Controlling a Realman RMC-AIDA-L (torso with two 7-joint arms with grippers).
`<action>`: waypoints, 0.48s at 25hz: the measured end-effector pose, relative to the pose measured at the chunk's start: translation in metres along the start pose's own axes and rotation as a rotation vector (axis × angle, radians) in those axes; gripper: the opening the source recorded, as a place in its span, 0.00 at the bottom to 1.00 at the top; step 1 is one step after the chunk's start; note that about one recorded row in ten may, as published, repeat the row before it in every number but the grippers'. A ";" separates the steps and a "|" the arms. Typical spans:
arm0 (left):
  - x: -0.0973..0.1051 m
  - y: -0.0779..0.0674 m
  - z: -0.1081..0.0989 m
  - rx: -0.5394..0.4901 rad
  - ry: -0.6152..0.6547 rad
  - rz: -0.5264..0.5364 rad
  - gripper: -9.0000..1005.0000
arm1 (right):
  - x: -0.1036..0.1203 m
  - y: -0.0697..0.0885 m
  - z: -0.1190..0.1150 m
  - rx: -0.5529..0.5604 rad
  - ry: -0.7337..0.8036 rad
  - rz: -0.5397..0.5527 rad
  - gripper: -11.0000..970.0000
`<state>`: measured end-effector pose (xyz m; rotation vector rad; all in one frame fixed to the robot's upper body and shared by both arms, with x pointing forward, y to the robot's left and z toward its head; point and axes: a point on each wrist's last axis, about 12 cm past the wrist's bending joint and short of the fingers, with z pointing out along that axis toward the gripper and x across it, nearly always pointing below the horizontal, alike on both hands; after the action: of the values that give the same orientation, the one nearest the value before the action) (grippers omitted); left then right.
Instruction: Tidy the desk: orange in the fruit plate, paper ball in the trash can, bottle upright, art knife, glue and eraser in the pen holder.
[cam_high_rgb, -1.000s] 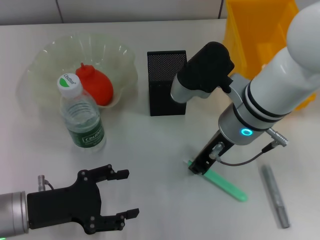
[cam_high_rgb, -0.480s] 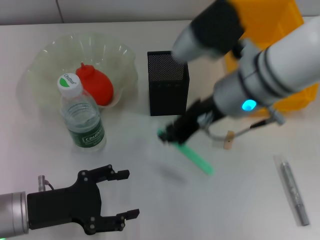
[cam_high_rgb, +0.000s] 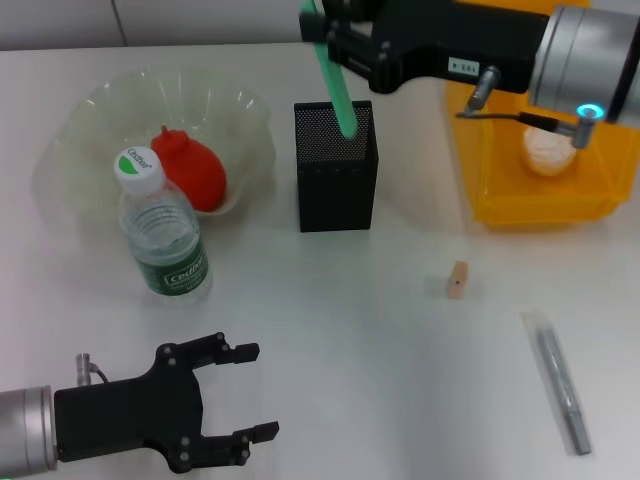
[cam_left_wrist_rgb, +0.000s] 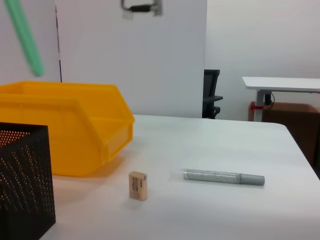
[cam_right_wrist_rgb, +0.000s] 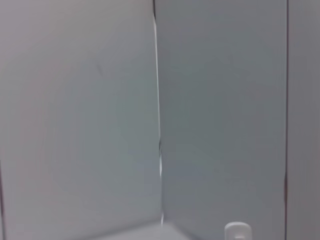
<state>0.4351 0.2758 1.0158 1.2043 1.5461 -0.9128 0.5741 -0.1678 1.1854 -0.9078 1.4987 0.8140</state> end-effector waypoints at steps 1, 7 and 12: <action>0.000 0.000 0.000 0.000 0.000 0.000 0.80 | 0.007 -0.004 0.003 0.001 -0.035 -0.013 0.19; 0.000 0.000 0.000 -0.002 0.001 -0.002 0.80 | 0.041 -0.022 0.025 0.048 -0.113 -0.032 0.20; 0.000 0.001 0.000 -0.006 0.003 -0.001 0.80 | 0.057 -0.027 0.046 0.049 -0.070 0.010 0.21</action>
<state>0.4357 0.2763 1.0155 1.2011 1.5511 -0.9066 0.6155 -0.1455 1.1239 -0.8280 1.4572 0.8056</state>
